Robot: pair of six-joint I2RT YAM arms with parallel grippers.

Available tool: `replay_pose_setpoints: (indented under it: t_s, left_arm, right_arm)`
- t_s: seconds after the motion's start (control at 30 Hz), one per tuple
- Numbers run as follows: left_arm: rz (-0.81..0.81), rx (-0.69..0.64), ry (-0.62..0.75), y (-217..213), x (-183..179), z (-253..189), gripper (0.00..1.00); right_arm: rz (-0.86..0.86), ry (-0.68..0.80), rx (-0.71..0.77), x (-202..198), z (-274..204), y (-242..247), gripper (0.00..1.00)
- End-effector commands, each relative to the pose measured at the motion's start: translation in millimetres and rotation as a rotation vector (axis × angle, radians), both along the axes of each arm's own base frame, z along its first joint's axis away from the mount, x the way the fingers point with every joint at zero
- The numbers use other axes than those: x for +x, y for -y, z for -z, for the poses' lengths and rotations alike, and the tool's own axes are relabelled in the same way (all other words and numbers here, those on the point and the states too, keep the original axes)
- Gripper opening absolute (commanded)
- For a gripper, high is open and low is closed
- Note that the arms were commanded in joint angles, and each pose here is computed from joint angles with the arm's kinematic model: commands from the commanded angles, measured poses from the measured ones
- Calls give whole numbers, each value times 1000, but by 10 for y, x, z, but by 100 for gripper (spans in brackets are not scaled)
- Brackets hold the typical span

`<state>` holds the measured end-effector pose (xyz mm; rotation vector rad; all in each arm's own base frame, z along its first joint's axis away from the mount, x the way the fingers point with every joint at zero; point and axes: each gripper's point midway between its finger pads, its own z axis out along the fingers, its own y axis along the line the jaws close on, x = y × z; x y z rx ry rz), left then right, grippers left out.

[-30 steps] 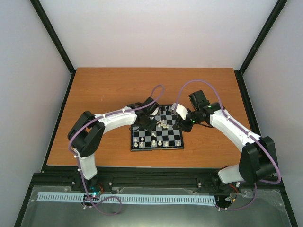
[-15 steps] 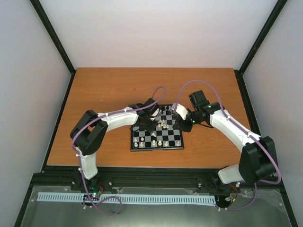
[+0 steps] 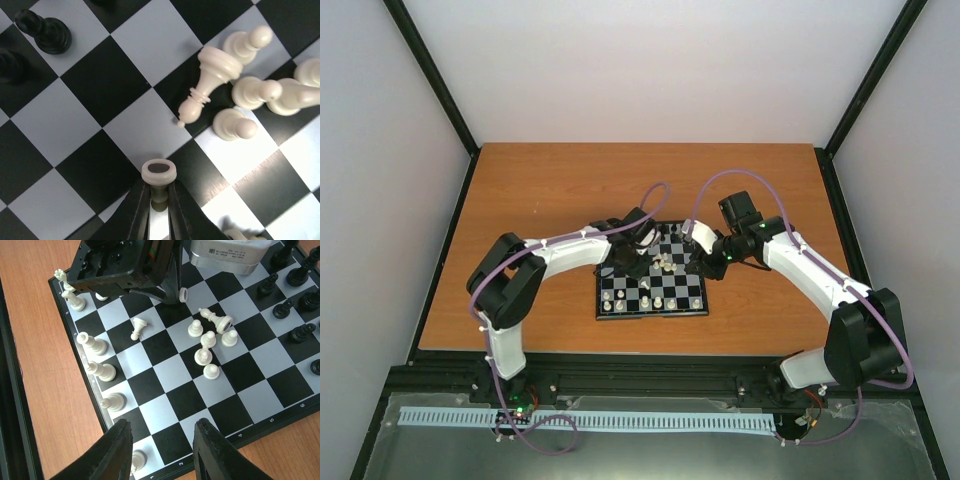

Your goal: Set up the chess pieces on the board

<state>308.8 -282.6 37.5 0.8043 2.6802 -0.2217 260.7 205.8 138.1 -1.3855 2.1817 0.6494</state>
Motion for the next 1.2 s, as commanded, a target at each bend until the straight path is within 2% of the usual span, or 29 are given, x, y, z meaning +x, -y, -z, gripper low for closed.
replay_pose_setpoints:
  t_s: [0.0, 0.27, 0.57, 0.9, 1.17]
  left_arm:
    - [6, -70, 29, 43, -1, -321, 13]
    - [-13, -242, 25, 44, 36, -953, 13]
    - [66, -420, -72, 135, -150, -1487, 13]
    - [175, -537, -196, 319, -324, -1700, 11]
    - [216, -561, -261, 377, -409, -1664, 11]
  right_arm:
    - [-75, 31, 17, -55, -48, -10, 35]
    - [-255, 228, 30, -35, -195, -60, 36]
    - [-421, 559, 12, 199, -644, -213, 41]
    - [-500, 681, -101, 321, -565, -621, 41]
    - [-509, 688, -128, 356, -534, -716, 41]
